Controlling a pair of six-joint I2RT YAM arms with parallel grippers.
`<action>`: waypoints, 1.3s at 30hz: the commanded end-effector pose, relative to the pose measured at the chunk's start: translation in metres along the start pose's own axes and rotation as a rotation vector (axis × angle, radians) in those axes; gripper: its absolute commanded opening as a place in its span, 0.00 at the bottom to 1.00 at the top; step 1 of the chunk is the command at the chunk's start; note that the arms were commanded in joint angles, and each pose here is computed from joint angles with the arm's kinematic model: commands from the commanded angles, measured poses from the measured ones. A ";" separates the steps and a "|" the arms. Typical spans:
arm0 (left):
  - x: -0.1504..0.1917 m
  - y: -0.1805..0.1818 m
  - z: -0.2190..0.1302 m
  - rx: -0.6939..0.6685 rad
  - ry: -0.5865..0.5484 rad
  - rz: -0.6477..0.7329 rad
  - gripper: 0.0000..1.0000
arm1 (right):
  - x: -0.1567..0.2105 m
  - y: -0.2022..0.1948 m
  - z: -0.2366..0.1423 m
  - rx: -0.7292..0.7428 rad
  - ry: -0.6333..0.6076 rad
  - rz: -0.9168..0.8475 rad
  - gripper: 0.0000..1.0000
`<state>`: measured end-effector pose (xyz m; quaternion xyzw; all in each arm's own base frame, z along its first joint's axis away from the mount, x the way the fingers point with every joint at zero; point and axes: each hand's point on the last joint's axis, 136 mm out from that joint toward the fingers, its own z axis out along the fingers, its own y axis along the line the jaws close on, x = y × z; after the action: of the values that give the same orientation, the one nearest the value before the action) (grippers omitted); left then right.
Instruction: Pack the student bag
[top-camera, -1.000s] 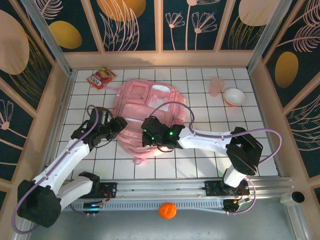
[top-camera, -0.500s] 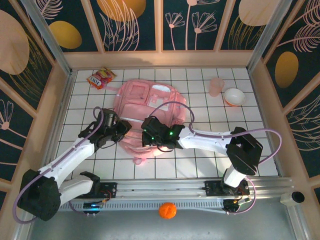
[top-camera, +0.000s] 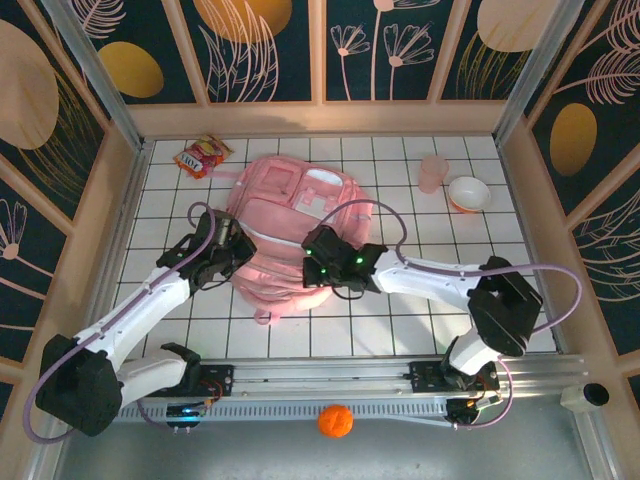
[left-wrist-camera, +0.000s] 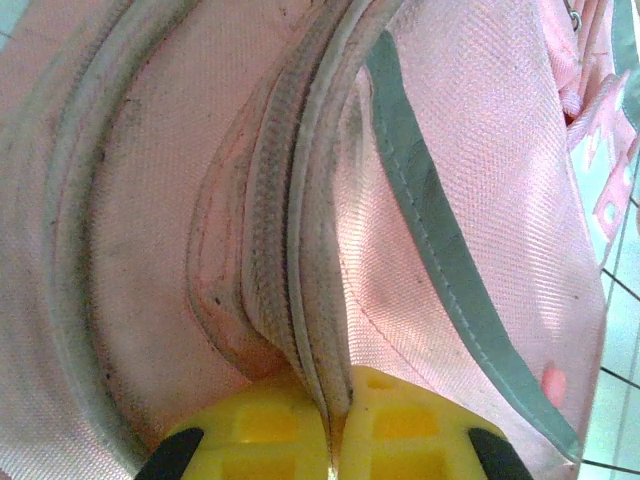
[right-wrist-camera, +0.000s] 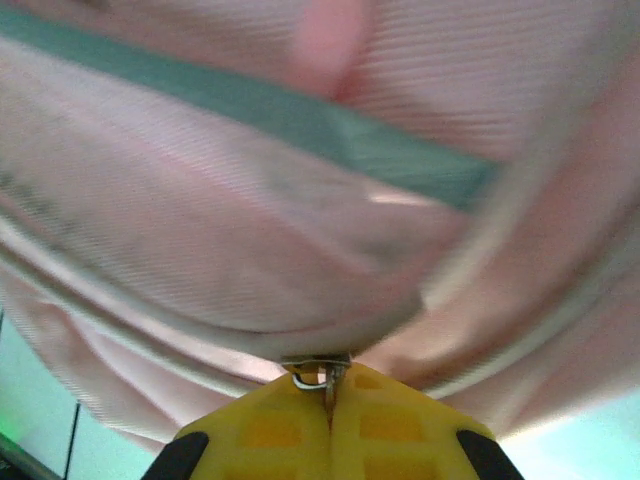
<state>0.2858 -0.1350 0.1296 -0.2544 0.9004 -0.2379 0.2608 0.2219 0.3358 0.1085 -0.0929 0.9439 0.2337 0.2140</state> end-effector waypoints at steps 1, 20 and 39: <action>-0.030 0.016 -0.013 -0.110 -0.138 0.086 0.00 | -0.005 -0.043 -0.021 0.126 -0.013 -0.016 0.00; -0.103 -0.048 -0.008 -0.061 -0.260 0.352 0.26 | 0.006 0.060 0.017 -0.063 -0.045 -0.033 0.00; 0.023 -0.030 -0.020 0.331 0.125 -0.322 0.51 | -0.013 0.069 0.021 -0.109 -0.051 -0.065 0.00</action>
<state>0.2652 -0.1426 0.1388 -0.3216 0.8392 -0.3715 0.2329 0.2097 0.3969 0.1099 -0.1303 0.9293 0.2668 0.2197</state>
